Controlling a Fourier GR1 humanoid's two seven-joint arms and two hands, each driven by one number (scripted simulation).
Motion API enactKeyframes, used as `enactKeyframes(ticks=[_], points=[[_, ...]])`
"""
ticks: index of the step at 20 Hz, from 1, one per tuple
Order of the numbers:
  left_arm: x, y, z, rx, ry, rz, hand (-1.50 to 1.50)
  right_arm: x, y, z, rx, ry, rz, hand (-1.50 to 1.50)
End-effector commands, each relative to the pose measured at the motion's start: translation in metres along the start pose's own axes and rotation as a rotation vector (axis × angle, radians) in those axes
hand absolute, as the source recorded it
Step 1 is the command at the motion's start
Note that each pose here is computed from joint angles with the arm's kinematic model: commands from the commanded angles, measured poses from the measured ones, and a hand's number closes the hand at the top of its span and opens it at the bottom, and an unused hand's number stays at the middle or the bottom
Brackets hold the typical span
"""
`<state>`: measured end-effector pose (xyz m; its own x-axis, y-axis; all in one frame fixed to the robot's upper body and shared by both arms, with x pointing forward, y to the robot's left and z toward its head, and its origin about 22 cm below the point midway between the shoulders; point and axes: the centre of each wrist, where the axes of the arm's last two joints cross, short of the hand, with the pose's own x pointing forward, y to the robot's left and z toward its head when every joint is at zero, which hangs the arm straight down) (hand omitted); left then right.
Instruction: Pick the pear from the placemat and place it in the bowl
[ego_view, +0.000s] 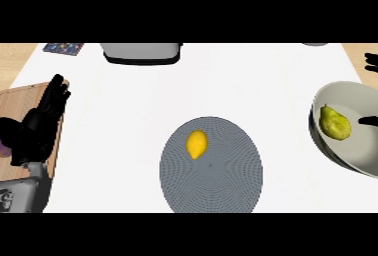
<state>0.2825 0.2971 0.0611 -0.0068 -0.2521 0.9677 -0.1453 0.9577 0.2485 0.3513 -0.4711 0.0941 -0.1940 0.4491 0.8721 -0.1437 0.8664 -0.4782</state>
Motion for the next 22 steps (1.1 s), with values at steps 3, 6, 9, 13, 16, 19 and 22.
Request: enactKeyframes(ticks=[3,6,9,13,16,19,22], points=[[-0.010,0.002,-0.001,0.007,-0.012,0.004,0.00,0.001,-0.060,0.043,-0.107,-0.038,-0.285,-1.50],[-0.001,-0.001,-0.001,-0.022,-0.016,0.013,0.00,-0.002,-0.074,0.063,-0.114,0.043,-0.279,-1.50],[0.002,-0.007,-0.004,-0.019,-0.017,0.013,0.00,0.004,-0.095,0.087,-0.111,0.042,-0.293,-1.50],[0.003,0.001,0.003,-0.016,-0.022,0.010,0.00,0.008,-0.114,0.115,-0.102,0.054,-0.312,-1.50],[-0.007,0.002,-0.002,-0.015,-0.009,0.025,0.00,0.006,-0.110,0.111,-0.038,0.046,-0.391,-1.50],[-0.011,0.001,0.005,0.001,-0.001,0.024,0.00,0.010,-0.117,0.118,-0.051,0.001,-0.412,-1.50],[-0.008,-0.007,0.007,-0.014,-0.016,0.017,0.00,0.013,-0.119,0.118,-0.057,-0.010,-0.424,-1.50]])
